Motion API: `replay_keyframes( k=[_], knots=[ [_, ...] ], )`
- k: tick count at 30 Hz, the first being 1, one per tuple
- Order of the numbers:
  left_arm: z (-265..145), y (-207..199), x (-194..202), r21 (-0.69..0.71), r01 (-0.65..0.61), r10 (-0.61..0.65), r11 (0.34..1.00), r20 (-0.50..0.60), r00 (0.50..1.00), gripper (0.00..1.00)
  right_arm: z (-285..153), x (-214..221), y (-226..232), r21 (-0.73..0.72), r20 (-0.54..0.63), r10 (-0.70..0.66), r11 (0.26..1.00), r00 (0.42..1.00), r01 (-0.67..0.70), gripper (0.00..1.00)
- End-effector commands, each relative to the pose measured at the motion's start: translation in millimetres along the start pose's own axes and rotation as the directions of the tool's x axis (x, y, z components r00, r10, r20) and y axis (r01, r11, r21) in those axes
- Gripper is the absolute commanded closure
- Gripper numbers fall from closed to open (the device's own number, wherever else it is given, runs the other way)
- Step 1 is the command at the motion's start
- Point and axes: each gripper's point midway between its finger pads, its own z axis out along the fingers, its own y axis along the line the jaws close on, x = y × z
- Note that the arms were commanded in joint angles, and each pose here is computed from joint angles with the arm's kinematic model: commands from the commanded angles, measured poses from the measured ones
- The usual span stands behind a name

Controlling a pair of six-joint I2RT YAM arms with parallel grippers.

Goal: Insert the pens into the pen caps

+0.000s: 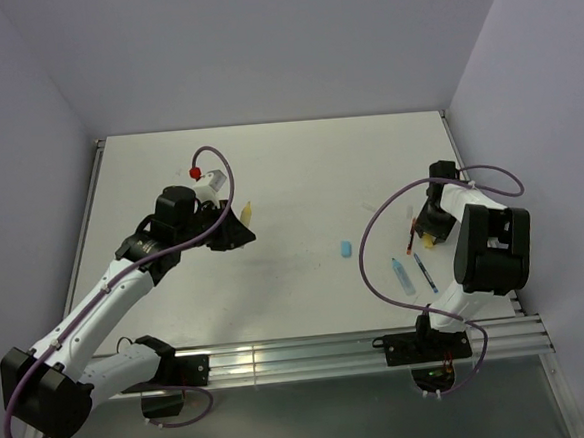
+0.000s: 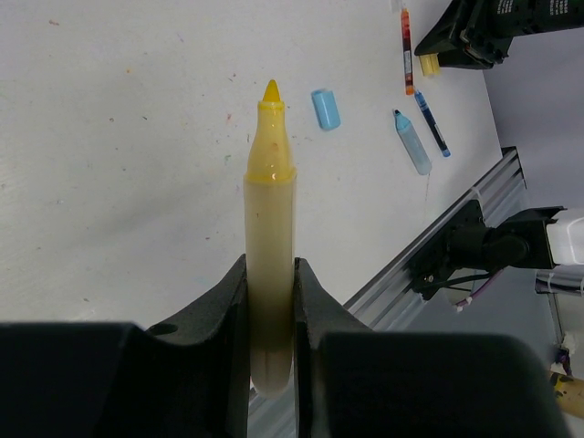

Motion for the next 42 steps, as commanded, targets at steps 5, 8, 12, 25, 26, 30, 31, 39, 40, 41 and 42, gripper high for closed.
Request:
replay_keyframes(
  k=[5,8,12,25,26,30,31,39,40,41,42],
  knots=[
    [2,-4,-6,0.017,-0.027,0.027,0.999,0.017,1.0,1.0,5,4,8,-0.022,-0.013,0.048,0.999,0.999,-0.048,0.57],
    [2,-4,-5,0.018,-0.026,0.025,1.0,0.015,1.0,1.0,5,7,10,-0.028,-0.029,0.082,0.996,0.996,-0.083,0.58],
    [2,-4,-5,0.018,-0.027,0.027,0.999,0.016,1.0,1.0,1,6,16,-0.048,-0.043,0.114,0.992,0.993,-0.116,0.53],
    [1,-6,-4,0.029,-0.031,0.03,0.999,0.017,0.999,1.0,-4,8,16,-0.049,-0.039,0.049,0.998,0.998,-0.051,0.53],
    [0,-7,-5,0.03,-0.031,0.03,0.999,0.019,0.999,1.0,-4,10,14,-0.039,-0.043,0.044,0.998,0.998,-0.046,0.53],
    [0,-7,-5,0.033,-0.033,0.033,0.999,0.021,0.999,1.0,-1,16,10,-0.013,-0.065,0.038,0.999,0.997,-0.039,0.54],
    [-1,-6,-5,0.031,-0.032,0.031,0.999,0.021,0.999,1.0,-1,17,10,-0.01,-0.071,0.037,0.999,0.997,-0.038,0.54],
    [0,-7,-4,0.034,-0.032,0.032,0.999,0.017,0.999,1.0,7,29,7,0.013,-0.097,0.04,0.999,0.994,-0.039,0.62],
    [-1,-7,-4,0.036,-0.032,0.031,0.999,0.019,0.999,1.0,8,31,6,0.02,-0.103,0.039,0.999,0.994,-0.037,0.69],
    [-1,-7,-4,0.033,-0.032,0.031,0.999,0.021,0.999,1.0,9,32,5,0.023,-0.107,0.041,0.999,0.993,-0.039,0.73],
    [0,-6,-3,0.029,-0.03,0.03,0.999,0.017,0.999,1.0,9,32,5,0.024,-0.104,0.041,0.999,0.994,-0.039,0.77]
  ],
)
